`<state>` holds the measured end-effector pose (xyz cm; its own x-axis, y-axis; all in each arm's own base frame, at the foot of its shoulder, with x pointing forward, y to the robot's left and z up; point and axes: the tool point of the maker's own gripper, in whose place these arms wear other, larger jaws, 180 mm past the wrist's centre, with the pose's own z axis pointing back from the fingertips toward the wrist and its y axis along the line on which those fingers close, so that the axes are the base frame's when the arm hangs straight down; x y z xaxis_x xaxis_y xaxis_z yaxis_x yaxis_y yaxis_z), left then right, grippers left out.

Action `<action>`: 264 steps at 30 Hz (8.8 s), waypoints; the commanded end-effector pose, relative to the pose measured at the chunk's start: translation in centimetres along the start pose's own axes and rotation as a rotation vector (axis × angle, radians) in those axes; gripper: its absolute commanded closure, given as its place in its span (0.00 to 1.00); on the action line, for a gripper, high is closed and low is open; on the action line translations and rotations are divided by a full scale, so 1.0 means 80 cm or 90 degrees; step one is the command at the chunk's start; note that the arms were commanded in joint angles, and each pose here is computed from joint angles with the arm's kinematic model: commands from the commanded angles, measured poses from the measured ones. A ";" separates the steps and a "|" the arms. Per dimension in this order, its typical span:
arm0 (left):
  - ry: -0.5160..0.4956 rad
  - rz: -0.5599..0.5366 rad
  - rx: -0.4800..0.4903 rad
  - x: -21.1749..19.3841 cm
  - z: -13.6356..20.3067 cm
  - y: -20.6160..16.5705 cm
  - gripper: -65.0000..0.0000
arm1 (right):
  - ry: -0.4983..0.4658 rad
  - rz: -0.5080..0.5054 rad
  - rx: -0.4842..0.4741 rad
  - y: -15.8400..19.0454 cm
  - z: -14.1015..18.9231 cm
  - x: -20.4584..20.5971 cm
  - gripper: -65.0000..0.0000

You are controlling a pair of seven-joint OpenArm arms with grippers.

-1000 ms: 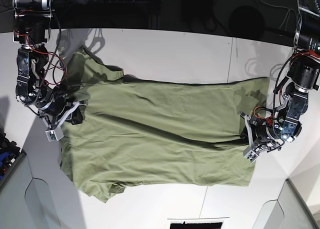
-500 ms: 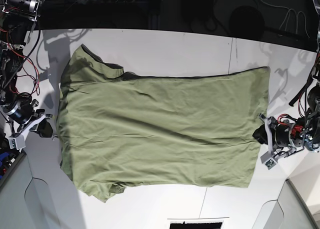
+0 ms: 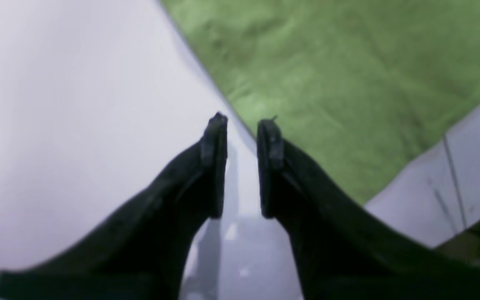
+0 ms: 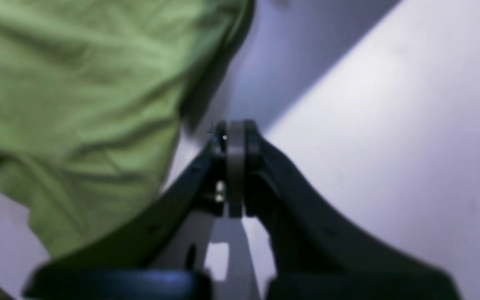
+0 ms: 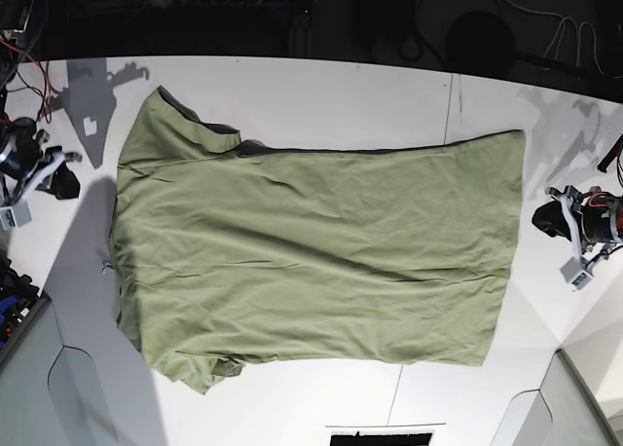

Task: Layout the t-shirt on the table in an organized manner, then fold the t-shirt properly
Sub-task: 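Release the shirt and withdraw both grippers to its sides, then move both grippers to the collar-side corners and grasp them, then lift the corners and fold that edge over the shirt body, release, then grasp the folded edge with both grippers and fold it over again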

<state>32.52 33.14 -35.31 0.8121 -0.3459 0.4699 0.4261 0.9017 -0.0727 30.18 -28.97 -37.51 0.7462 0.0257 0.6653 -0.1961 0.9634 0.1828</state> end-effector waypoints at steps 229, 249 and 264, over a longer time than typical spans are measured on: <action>-0.267 0.326 -0.058 -0.045 -0.024 -0.031 0.37 | -0.124 -0.248 0.083 0.097 -0.030 -0.036 0.45; -0.151 0.262 -0.078 -0.080 -0.053 -0.069 1.00 | -0.107 -0.241 0.089 0.102 -0.030 -0.040 1.00; -0.114 0.201 -0.087 -0.125 -0.008 -0.110 1.00 | -0.049 -0.204 0.051 0.095 0.042 -0.104 1.00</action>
<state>20.36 27.92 -40.78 0.8446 0.0233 0.5349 0.2099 0.9047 -0.3708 19.57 -22.28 -40.43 0.7561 -0.3069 0.5780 0.0120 0.8896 0.4566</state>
